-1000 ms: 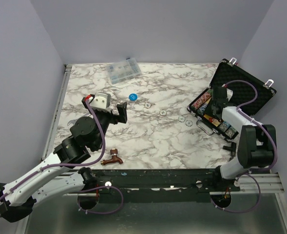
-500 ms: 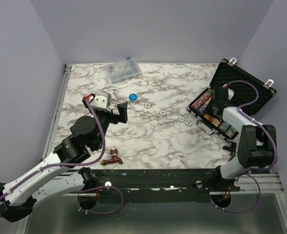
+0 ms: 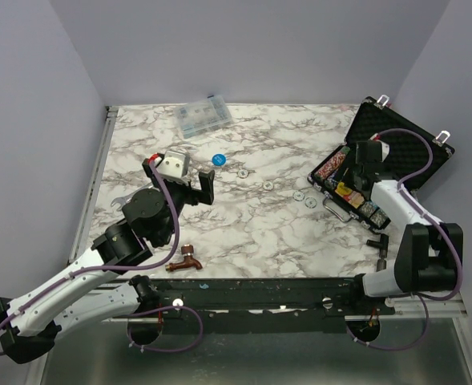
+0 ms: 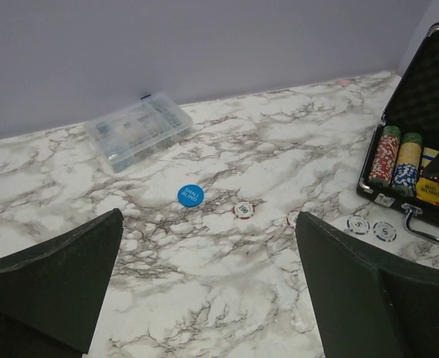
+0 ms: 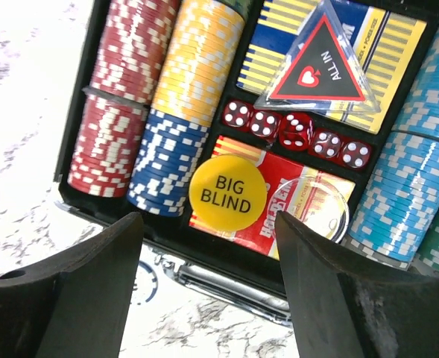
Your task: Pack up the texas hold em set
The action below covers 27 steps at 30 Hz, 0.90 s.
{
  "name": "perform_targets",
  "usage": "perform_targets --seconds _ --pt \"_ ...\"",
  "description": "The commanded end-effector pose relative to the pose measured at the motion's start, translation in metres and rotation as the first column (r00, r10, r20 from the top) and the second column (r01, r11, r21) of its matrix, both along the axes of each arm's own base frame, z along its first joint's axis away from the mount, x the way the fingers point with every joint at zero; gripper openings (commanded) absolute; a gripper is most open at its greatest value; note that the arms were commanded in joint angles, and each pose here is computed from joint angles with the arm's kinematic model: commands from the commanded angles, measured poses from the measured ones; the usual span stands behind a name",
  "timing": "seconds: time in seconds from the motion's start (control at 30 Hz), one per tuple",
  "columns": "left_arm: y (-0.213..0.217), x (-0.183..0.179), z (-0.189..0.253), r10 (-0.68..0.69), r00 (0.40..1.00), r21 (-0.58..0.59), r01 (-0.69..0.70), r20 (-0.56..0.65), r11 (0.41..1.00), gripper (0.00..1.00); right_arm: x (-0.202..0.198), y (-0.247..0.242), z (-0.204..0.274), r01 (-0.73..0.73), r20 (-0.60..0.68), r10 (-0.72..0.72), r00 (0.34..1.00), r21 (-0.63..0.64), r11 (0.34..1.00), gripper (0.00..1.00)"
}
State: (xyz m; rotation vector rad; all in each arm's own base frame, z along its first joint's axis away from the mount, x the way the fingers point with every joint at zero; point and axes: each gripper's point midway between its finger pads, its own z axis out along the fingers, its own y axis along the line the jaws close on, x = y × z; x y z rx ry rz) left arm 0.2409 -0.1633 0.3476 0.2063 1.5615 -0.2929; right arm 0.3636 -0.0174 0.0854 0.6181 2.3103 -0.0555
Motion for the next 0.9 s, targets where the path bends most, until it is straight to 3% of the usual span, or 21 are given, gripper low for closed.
perform_targets --seconds 0.0,0.13,0.2,0.3,0.43,0.6,0.87 --pt "-0.002 -0.002 0.013 -0.018 1.000 -0.030 0.019 0.009 0.999 0.99 0.004 0.009 0.029 -0.066 0.068 0.064 0.996 0.021 0.998 0.73" --pt "-0.002 -0.006 0.016 -0.036 0.999 -0.049 0.036 0.013 0.998 0.99 0.015 0.042 0.040 -0.198 0.135 0.183 0.974 0.110 0.974 0.74" --pt "0.001 -0.004 0.015 -0.015 1.000 -0.050 0.016 0.024 0.999 0.99 0.022 0.075 0.044 -0.303 0.155 0.284 0.946 0.117 0.946 0.85" --pt "0.003 -0.003 0.017 -0.004 1.000 -0.041 0.004 0.018 0.999 0.99 0.039 0.124 0.050 -0.418 0.161 0.408 0.899 0.033 0.908 0.97" --pt "0.006 -0.001 0.014 0.018 0.999 -0.038 -0.017 0.031 0.999 0.99 0.061 0.197 0.044 -0.556 0.172 0.540 0.824 0.058 0.829 1.00" --pt "0.012 -0.002 0.018 0.038 0.999 -0.045 -0.036 0.038 0.998 0.99 0.091 0.284 0.032 -0.628 0.266 0.587 0.765 0.104 0.771 1.00" --pt "0.015 0.003 0.013 0.069 0.996 -0.025 -0.068 0.048 0.997 0.99 0.150 0.377 -0.016 -0.617 0.287 0.555 0.781 0.221 0.755 1.00"
